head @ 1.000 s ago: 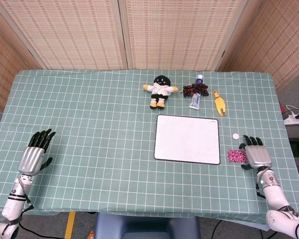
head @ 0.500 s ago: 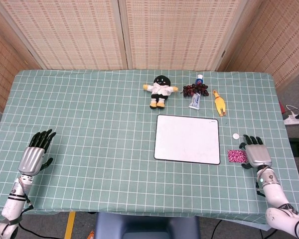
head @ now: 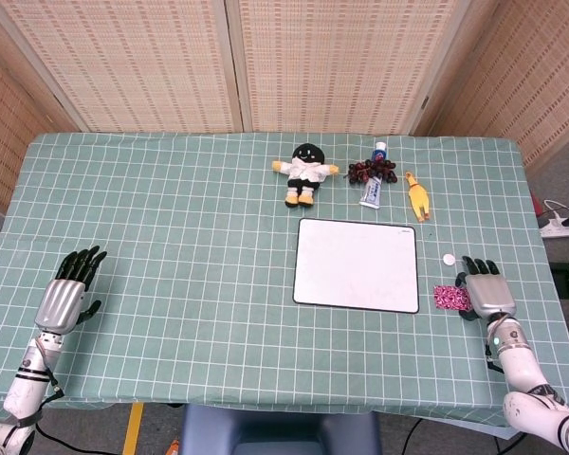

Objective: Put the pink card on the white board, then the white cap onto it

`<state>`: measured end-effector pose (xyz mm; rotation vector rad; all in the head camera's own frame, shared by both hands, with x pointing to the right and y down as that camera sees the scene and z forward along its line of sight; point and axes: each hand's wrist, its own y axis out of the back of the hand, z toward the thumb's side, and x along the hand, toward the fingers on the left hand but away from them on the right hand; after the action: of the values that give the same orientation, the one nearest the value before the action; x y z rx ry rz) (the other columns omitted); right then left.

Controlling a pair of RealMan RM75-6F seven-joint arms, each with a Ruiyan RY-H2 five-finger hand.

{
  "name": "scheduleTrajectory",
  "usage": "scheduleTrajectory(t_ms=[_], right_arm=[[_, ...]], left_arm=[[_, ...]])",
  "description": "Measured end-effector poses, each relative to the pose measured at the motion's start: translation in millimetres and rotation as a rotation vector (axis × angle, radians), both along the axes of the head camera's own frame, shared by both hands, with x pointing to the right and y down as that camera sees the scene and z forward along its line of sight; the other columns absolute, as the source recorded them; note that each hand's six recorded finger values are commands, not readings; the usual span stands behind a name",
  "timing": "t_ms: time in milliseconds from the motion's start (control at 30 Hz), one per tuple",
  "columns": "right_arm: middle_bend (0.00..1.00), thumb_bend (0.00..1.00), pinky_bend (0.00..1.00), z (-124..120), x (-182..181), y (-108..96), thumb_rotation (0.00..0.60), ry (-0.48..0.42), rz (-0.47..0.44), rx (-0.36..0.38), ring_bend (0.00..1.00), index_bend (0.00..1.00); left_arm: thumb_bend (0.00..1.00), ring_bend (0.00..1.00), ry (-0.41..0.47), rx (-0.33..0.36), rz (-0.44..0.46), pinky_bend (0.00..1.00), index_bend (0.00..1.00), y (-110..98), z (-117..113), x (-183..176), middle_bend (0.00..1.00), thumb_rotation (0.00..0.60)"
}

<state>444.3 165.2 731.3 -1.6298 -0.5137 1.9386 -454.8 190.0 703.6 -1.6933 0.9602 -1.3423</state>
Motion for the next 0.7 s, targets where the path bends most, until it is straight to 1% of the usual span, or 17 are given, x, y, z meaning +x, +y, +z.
scheduleTrajectory(t_ms=[200, 400, 500, 633, 700], right_arm=[[0.00, 0.24, 0.00, -3.0, -2.5, -1.3, 0.600, -0.016, 0.004, 0.011, 0.00, 0.39], [0.00, 0.25, 0.00, -13.2, -12.9, -8.8, 0.600, -0.055, -0.002, 0.038, 0.00, 0.39], [0.00, 0.25, 0.00, -21.2, -26.6, -20.1, 0.600, -0.095, -0.009, 0.062, 0.00, 0.39], [0.00, 0.26, 0.00, -30.5, -60.8, -48.9, 0.600, -0.171, -0.033, 0.102, 0.00, 0.39], [0.00, 0.27, 0.00, -32.4, -77.4, -60.4, 0.600, -0.200, -0.047, 0.110, 0.00, 0.39]], left_arm=[[0.22, 0.00, -0.001, -0.002, 0.001, 0.00, 0.00, 0.2, 0.5, -0.1, 0.00, 0.600], [0.22, 0.00, -0.002, -0.002, -0.001, 0.00, 0.00, -1.0, 1.0, 0.0, 0.00, 0.600], [0.22, 0.00, -0.005, -0.002, -0.004, 0.00, 0.00, -1.6, 1.2, -0.7, 0.00, 0.600], [0.22, 0.00, -0.007, 0.007, -0.002, 0.00, 0.00, -1.6, -0.7, -0.9, 0.00, 0.600], [0.22, 0.00, -0.009, 0.010, -0.005, 0.00, 0.00, -1.4, -1.4, -1.9, 0.00, 0.600]])
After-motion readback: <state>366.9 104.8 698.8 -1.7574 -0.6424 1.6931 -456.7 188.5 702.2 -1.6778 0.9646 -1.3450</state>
